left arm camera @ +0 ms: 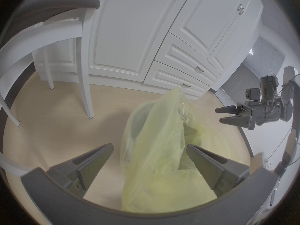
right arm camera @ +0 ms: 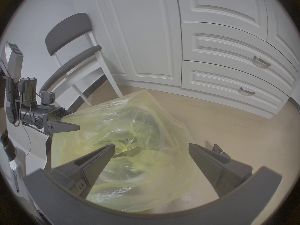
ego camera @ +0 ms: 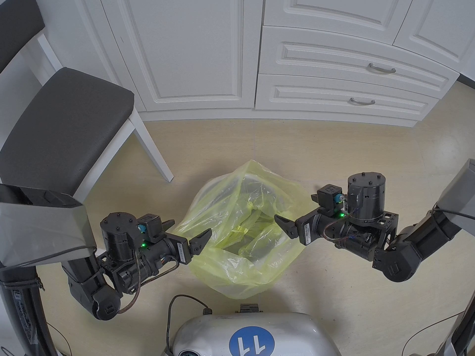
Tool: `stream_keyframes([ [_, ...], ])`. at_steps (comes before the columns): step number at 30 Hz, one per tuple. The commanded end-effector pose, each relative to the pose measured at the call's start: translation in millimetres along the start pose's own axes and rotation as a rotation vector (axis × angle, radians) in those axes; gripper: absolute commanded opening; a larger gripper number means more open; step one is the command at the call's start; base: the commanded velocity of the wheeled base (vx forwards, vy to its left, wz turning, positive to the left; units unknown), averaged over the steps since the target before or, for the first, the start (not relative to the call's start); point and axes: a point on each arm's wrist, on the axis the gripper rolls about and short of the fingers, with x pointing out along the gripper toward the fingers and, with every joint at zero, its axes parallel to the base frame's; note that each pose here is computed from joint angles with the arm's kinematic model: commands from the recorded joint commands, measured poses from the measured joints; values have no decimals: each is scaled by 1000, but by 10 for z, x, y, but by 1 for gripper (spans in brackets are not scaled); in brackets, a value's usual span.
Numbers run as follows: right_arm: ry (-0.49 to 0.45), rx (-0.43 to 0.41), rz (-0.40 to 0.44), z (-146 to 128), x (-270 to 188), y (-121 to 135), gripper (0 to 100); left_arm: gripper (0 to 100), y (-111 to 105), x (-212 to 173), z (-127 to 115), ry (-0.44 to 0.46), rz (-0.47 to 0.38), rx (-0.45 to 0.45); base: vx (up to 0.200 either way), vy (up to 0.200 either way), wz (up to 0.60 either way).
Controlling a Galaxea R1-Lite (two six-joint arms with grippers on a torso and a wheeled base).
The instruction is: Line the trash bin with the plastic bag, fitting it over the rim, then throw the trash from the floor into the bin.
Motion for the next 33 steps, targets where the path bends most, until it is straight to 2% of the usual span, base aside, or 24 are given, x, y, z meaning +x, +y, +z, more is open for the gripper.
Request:
stream_keyframes([
  [1,21,12,-38,-78,124,-127,100,100,174,162,-28,-7,45,24,0,0,0],
  [4,28,18,-50,-116,210,-163,100,100,211,184,-12,-12,55,31,0,0,0],
  [5,34,36,-63,-168,353,-197,100,100,322,205,11,-16,94,47,0,0,0],
  [8,36,68,-96,-215,508,-216,100,100,410,216,41,-28,120,55,0,0,0],
  [13,25,118,-150,-262,720,-282,100,100,477,299,91,-66,169,54,0,0,0],
  [19,-27,148,-221,-247,836,-594,100,100,477,393,164,-125,221,50,0,0,0],
  [26,-126,161,-240,-184,933,-688,100,100,447,401,183,-136,211,38,0,0,0],
  [33,-149,223,-217,-133,958,-647,100,100,359,470,202,-169,180,-10,0,0,0],
])
